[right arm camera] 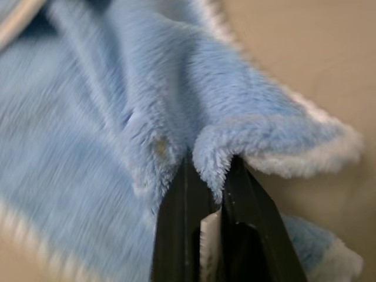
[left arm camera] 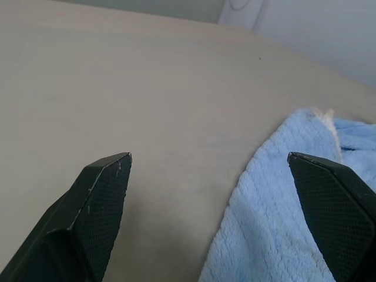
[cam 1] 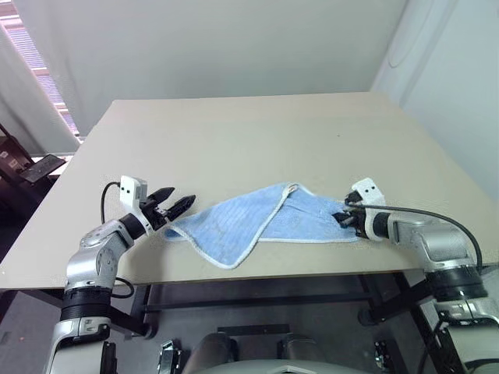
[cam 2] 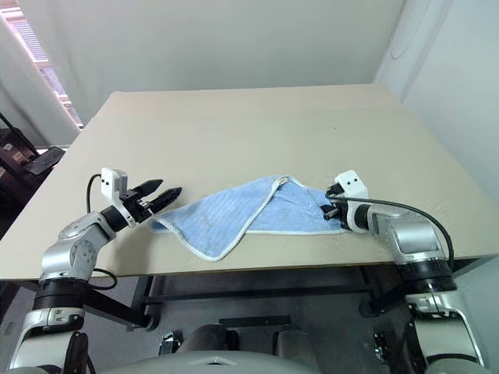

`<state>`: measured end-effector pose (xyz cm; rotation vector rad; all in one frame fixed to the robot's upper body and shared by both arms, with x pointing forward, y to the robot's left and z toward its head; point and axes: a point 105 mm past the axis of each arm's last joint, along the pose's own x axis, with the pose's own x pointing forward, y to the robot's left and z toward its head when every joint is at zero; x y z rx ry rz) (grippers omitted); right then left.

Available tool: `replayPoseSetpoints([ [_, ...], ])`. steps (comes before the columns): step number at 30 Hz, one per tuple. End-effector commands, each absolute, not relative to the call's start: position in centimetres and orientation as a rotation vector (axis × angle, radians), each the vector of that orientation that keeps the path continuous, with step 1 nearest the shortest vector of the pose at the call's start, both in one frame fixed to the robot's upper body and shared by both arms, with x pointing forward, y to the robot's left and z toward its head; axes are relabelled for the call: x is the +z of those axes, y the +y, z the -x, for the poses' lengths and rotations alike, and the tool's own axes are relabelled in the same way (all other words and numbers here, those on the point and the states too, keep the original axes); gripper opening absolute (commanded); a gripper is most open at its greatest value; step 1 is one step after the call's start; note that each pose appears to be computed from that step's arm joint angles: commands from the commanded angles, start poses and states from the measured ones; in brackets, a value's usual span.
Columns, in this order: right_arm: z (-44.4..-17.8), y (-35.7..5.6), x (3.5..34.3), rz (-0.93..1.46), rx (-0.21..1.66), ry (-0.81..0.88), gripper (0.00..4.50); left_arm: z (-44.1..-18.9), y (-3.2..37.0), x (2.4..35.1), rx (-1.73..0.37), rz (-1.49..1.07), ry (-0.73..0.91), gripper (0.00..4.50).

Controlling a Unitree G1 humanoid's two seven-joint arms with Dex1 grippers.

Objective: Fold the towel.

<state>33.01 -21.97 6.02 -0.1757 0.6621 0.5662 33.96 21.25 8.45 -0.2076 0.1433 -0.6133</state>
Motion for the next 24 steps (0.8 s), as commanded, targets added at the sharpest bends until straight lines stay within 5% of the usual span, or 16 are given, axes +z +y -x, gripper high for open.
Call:
replayPoseSetpoints([
  [1, -33.7, -22.2, 7.0, 0.199, 0.548, 0.616, 0.10, -34.2, 21.2, 9.9, -0.615, 0.172, 0.084, 4.50],
  [4, -33.9, -22.4, 7.3, 0.180, 0.538, 0.618, 0.73, -34.4, 21.1, 10.0, -0.614, 0.173, 0.081, 4.50],
  [10, -32.1, -21.4, 8.2, 0.074, 0.643, 0.686, 2.86, -34.4, 21.3, 10.1, -0.611, 0.173, 0.076, 4.50],
  [18, -32.2, -22.9, 10.3, -0.139, 0.604, 0.721, 2.86, -34.5, 21.7, 10.3, -0.606, 0.170, 0.076, 4.50],
  [24, -31.4, -23.8, 10.2, -0.075, 0.597, 0.771, 2.86, -34.6, 21.9, 10.4, -0.604, 0.168, 0.079, 4.50],
])
